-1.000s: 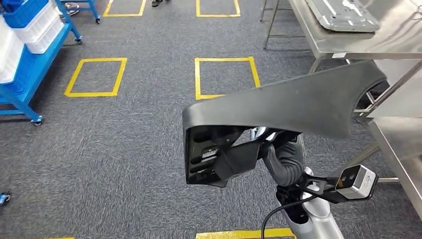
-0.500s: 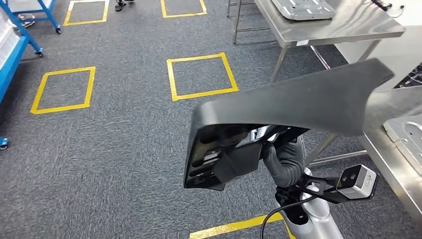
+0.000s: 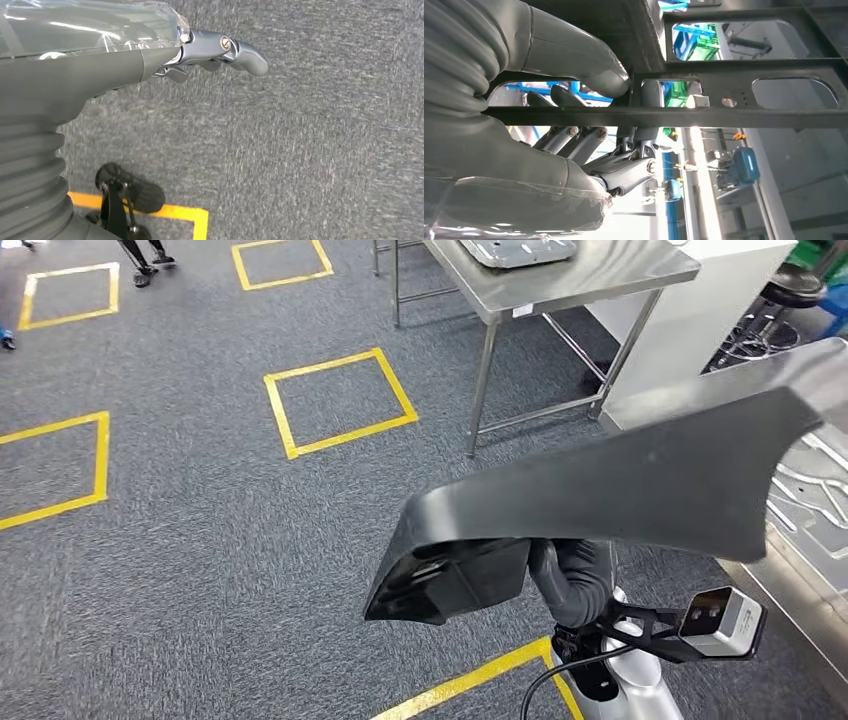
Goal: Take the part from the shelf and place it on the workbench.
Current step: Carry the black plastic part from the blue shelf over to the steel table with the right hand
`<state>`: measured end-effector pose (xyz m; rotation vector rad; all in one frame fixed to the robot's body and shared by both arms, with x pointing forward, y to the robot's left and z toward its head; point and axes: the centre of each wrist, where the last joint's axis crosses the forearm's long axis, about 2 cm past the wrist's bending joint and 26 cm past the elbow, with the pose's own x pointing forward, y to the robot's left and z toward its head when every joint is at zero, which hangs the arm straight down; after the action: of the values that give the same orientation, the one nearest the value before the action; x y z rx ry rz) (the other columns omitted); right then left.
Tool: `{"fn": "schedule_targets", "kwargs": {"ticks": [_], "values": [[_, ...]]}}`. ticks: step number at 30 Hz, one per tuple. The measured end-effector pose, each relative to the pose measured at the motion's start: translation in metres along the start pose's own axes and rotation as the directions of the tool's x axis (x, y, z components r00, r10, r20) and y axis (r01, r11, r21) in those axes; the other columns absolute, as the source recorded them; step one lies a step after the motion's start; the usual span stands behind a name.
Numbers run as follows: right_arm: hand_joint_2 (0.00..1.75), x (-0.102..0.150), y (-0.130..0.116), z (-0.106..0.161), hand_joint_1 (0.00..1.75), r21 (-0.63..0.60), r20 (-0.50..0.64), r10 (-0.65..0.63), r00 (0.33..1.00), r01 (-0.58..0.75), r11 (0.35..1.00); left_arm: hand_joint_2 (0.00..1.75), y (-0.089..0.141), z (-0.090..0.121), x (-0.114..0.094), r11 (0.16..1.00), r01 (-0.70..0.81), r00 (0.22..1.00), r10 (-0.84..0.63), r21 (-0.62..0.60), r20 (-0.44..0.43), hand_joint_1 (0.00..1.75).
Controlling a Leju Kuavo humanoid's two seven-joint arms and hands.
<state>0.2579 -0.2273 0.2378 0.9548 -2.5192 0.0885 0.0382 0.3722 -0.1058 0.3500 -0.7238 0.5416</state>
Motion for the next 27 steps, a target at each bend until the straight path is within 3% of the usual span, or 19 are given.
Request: {"fn": "schedule_targets", "kwargs": {"ticks": [10,21,27], "values": [[1.75,-0.001,0.006,0.012,1.75,-0.008,-0.002,0.012,1.0,-0.012,1.0,1.75,0.014,-0.004,0.005,0.999,0.008,1.0,-0.008,0.051,0.006,0.0],[1.75,-0.007,0.025,0.002,1.75,0.038,-0.017,-0.038,0.999,0.038,0.999,1.75,0.016,-0.008,0.011,0.998,-0.022,0.999,0.02,0.06,0.035,0.0],[1.75,-0.01,0.033,0.029,1.75,0.039,-0.059,-0.068,0.996,0.07,0.997,1.75,0.012,-0.004,0.005,0.998,-0.039,0.999,0.037,0.049,0.028,0.0]]}}
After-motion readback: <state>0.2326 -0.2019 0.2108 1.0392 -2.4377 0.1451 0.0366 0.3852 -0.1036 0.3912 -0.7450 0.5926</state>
